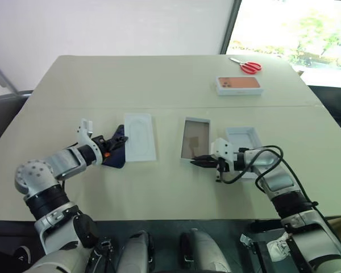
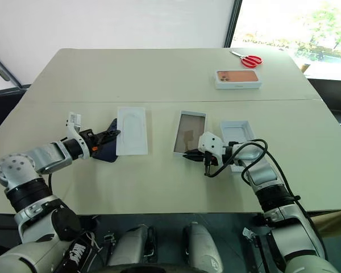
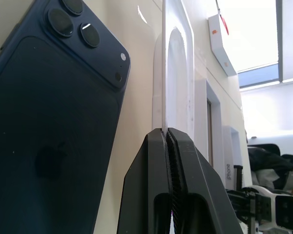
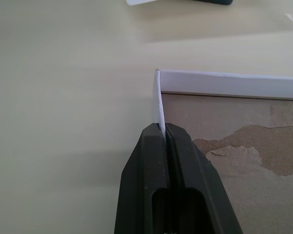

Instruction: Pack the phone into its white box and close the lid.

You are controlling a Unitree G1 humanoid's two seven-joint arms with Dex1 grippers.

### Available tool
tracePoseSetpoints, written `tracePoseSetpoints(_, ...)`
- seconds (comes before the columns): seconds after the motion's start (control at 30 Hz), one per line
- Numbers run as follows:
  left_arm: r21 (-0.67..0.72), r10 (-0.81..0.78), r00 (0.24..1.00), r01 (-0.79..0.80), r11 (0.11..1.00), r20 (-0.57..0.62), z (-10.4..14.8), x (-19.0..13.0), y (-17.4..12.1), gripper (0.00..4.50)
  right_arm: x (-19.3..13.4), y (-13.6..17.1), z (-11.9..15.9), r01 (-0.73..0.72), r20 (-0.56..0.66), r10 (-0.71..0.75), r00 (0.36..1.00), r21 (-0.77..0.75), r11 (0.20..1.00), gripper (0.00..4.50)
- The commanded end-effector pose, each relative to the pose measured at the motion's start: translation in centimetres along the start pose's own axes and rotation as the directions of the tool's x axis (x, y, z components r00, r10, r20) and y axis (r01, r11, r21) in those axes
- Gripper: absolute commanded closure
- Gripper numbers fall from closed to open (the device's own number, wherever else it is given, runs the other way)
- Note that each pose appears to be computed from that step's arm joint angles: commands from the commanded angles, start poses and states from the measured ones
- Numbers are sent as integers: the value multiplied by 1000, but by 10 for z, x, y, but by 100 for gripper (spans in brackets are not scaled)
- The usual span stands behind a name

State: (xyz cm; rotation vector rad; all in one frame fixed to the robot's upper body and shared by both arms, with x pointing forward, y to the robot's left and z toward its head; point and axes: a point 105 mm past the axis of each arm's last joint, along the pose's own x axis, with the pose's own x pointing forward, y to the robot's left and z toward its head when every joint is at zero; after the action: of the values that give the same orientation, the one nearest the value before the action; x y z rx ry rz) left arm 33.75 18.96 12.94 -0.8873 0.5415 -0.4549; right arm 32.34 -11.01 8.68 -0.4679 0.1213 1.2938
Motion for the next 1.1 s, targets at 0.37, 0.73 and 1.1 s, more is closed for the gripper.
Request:
tracePoseSetpoints(0.37, -18, -149, 987, 150, 988, 63, 24, 3, -39, 450, 38, 25, 33, -99, 129, 99, 987, -10, 995, 359)
tracePoseSetpoints(0.73, 37, -133, 988, 137, 990, -84, -10, 23, -47, 450, -13, -13, 56, 35, 229, -53, 972, 80, 996, 164)
tracePoseSetpoints(1.1, 58, -101, 979, 113, 992, -177, -41, 46, -50, 450, -57, -28, 27, 143, 93, -151, 984, 91, 986, 164)
